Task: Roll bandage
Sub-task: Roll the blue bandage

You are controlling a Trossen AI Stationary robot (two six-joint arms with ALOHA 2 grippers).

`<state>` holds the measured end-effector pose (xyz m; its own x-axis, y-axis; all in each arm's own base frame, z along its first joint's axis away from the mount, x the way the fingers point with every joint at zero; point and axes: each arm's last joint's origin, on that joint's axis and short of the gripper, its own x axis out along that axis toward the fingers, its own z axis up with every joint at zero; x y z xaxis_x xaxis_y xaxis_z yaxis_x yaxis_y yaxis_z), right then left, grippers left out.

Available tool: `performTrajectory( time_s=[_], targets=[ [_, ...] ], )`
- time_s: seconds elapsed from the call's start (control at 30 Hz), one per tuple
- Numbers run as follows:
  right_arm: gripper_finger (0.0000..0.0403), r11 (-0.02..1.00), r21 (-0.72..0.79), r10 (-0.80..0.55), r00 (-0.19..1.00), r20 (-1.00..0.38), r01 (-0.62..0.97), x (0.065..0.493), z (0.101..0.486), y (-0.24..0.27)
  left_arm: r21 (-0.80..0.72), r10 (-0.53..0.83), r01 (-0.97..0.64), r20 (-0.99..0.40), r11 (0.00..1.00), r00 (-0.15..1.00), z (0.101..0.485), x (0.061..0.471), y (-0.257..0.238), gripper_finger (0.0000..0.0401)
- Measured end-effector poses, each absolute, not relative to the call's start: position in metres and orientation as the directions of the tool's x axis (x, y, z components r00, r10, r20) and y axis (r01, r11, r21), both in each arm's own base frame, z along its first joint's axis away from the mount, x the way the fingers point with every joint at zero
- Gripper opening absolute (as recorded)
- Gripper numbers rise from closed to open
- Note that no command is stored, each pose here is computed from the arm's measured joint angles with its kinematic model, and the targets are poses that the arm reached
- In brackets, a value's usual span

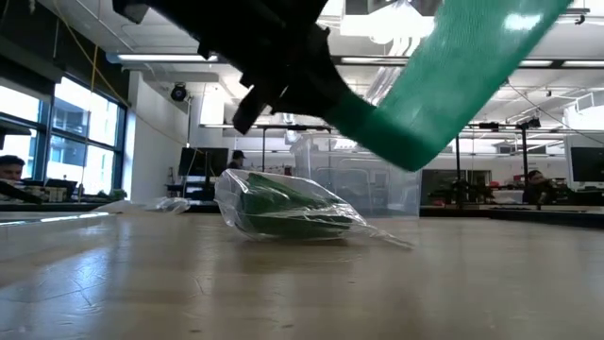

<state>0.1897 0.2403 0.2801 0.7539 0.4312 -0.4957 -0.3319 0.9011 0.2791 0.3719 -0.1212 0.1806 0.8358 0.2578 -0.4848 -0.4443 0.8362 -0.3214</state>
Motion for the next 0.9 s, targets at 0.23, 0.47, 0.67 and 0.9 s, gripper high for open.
performTrajectory(
  time_s=[0.23, 0.47, 0.67, 0.9],
  targets=[
    [0.0001, 0.913, 0.206, 0.408, 0.797, -0.446, -0.353, 0.180, 0.327, 0.231, -0.430, 0.205, -0.256, -0.162, 0.866, 0.965, 0.189, 0.388, -0.137, 0.0005],
    [0.0000, 0.917, 0.212, 0.393, 0.681, -0.618, -0.337, 0.182, 0.291, 0.248, -0.486, 0.242, -0.117, 0.203, 0.866, 0.949, 0.230, 0.389, -0.131, 0.0005],
    [0.0000, 0.897, 0.249, 0.429, 0.579, -0.694, -0.365, 0.187, 0.259, 0.272, -0.541, 0.228, 0.002, 0.358, 0.841, 0.906, 0.246, 0.389, -0.117, 0.0005],
    [0.0000, 0.917, 0.143, 0.328, 0.500, -0.801, -0.373, 0.185, 0.231, 0.276, -0.553, 0.118, 0.243, 0.537, 0.797, 0.836, 0.262, 0.382, -0.115, 0.0005]
  ],
)
